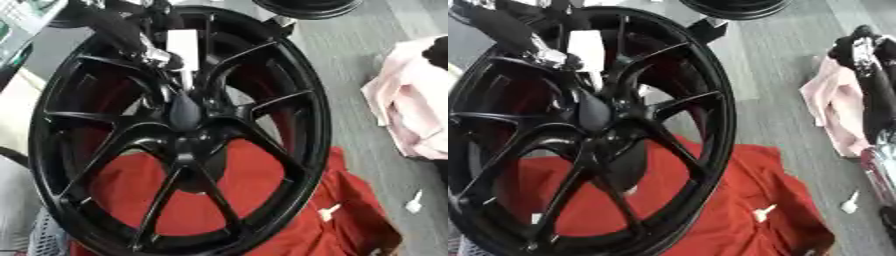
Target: Pull the pin out of the wheel hub.
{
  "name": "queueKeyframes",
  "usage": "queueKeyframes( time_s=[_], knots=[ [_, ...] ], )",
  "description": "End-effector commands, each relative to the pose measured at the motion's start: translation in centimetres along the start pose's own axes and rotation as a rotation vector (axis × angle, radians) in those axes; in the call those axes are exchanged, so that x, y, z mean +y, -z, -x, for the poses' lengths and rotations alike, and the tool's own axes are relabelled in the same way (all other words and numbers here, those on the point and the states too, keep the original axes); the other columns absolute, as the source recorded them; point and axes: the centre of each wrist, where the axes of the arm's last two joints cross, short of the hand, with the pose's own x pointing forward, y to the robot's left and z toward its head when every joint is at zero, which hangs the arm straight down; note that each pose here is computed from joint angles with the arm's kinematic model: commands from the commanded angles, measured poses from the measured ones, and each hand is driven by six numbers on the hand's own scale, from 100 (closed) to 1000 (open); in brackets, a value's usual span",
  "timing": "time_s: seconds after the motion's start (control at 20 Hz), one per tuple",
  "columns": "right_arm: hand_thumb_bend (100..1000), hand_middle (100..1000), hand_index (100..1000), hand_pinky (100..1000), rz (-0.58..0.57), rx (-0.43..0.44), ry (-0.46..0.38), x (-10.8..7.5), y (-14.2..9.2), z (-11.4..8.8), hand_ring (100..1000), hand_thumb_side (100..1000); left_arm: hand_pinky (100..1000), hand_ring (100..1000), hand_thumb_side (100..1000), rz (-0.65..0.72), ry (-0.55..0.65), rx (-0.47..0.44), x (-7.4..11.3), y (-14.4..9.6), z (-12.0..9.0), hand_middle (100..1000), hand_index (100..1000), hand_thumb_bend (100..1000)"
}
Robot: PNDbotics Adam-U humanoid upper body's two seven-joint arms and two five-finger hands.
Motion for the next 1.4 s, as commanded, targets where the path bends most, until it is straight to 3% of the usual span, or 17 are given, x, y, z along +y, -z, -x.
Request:
queueKeyframes(
  time_s=[0.05, 1.0, 1.4],
  knots=[
    [100, 557, 599, 816, -0.011, -0.022, 0.006, 0.0, 0.2, -0.7, 682, 676, 927, 905, 698, -0.037, 0.003, 0.013, 1.1, -0.8, 0.0, 838, 946, 373],
    [100, 558, 600, 818, -0.014, -0.02, 0.022, 0.3, 0.3, -0.7, 684, 693, 877, 833, 671, -0.03, -0.015, 0.003, 1.0, 0.3, 0.1, 751, 882, 342],
    [100, 558, 600, 818, -0.011, -0.011, 0.027, 0.4, 0.1, -0.6, 684, 700, 826, 722, 603, -0.06, -0.042, -0.023, 1.6, -0.3, -0.4, 587, 791, 190]
  ],
)
